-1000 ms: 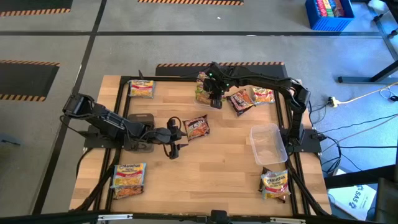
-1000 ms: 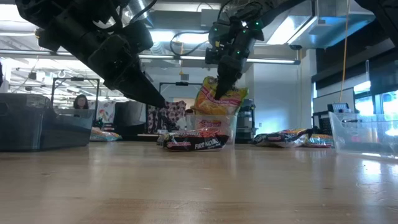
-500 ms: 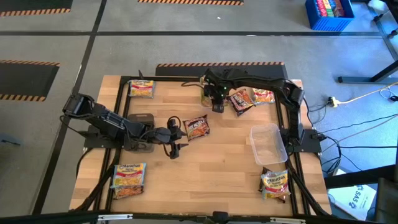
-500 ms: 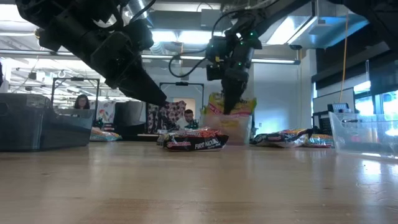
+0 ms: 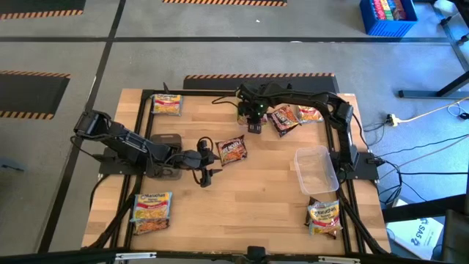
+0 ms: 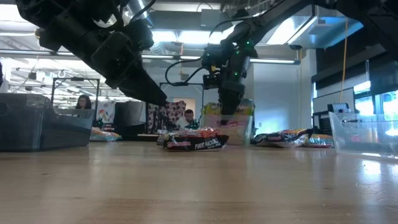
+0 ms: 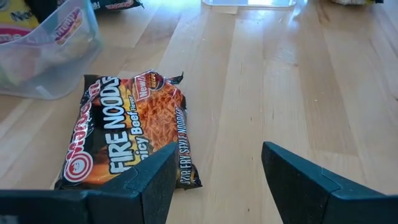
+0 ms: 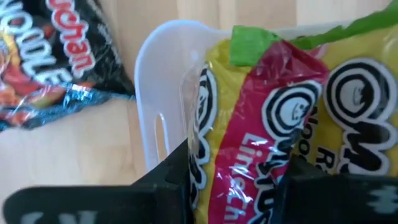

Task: Sort Maruchan noodles
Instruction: Put the green noodle pack into the top transparent bin, then put the middle black noodle pack into the bottom transparent bin

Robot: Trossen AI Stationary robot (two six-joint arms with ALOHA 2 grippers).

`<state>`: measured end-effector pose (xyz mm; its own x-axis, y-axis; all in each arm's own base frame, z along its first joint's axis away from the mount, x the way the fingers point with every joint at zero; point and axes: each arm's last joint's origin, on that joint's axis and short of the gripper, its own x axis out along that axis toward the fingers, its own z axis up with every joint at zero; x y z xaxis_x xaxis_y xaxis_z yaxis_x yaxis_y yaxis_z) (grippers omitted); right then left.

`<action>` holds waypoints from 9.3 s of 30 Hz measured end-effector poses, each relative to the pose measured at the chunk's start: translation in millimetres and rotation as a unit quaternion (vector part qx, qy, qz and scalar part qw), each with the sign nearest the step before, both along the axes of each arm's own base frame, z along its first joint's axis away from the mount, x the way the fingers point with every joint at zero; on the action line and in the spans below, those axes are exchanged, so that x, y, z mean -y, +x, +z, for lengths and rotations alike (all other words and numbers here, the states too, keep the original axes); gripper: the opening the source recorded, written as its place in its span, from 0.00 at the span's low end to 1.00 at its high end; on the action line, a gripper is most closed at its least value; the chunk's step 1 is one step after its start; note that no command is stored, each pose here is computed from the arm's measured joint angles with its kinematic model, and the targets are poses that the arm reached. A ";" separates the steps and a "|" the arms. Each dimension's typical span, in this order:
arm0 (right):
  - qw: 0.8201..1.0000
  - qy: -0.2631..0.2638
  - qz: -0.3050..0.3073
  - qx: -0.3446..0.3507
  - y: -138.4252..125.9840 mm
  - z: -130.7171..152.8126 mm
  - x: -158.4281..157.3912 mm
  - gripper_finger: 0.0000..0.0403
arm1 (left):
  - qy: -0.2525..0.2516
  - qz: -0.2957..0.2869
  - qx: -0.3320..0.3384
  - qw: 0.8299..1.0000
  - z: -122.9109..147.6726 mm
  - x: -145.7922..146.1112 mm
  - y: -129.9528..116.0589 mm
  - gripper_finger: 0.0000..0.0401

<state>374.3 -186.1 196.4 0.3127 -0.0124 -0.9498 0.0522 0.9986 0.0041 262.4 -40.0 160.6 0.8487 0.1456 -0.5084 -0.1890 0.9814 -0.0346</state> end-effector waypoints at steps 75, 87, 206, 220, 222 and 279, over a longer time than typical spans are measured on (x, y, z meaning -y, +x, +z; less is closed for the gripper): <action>0.962 0.084 0.070 0.251 -34.7 -66.1 -220.7 0.56 | -0.004 0.214 -0.020 0.977 -37.4 -18.5 5.8 0.57; 0.962 -0.049 -0.017 0.268 -31.2 -26.4 -194.5 0.56 | -0.161 0.030 -0.035 0.986 -25.5 25.2 5.7 0.57; 0.859 0.363 -0.273 0.236 -38.2 -93.7 -154.4 0.81 | -0.073 0.063 -0.025 0.995 -52.9 16.6 19.1 0.57; 0.859 0.358 -0.251 0.267 -21.2 -80.0 -168.0 0.81 | -0.064 0.044 -0.014 0.997 -52.0 21.9 19.2 0.57; 0.856 0.351 -0.247 0.288 -16.8 -74.7 -167.6 0.81 | -0.065 0.040 -0.014 0.997 -51.9 22.8 19.1 0.57; 0.870 0.364 -0.216 0.251 -16.0 -85.6 -155.9 0.81 | -0.034 0.045 -0.010 0.998 -52.1 32.0 16.2 0.57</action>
